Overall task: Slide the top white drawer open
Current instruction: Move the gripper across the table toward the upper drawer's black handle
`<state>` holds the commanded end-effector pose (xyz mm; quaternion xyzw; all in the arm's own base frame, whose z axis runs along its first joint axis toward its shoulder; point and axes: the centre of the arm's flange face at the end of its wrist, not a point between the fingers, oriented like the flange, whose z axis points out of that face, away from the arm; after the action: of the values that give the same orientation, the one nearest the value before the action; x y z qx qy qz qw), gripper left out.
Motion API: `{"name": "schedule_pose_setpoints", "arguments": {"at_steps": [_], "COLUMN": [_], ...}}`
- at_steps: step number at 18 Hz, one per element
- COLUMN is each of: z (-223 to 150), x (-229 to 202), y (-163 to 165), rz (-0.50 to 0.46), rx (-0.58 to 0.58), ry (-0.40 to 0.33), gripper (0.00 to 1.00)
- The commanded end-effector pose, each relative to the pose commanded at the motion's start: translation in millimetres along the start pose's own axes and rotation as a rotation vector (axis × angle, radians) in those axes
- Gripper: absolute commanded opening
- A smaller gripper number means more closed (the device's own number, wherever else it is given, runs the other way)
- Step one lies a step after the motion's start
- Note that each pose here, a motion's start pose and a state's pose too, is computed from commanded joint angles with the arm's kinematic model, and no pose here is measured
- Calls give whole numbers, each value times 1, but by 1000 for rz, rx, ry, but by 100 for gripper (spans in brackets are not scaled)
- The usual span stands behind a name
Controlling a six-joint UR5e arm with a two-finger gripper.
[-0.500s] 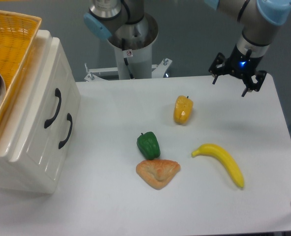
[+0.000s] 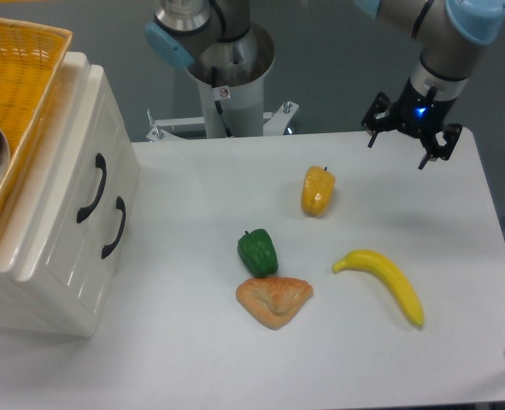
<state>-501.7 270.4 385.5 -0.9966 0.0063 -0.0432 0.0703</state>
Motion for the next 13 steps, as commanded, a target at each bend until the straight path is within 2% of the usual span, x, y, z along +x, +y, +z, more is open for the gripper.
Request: {"name": "schedule_pose_setpoints", "arguments": {"at_steps": [5, 7, 11, 13], "z": [12, 15, 29, 34], "x": [12, 18, 46, 62], "y": [-8, -14, -57, -82], "rz": [-1, -56, -185, -214], "rx": [-10, -16, -43, -57], "ry": [25, 38, 72, 69], "gripper": [100, 100, 100, 100]}}
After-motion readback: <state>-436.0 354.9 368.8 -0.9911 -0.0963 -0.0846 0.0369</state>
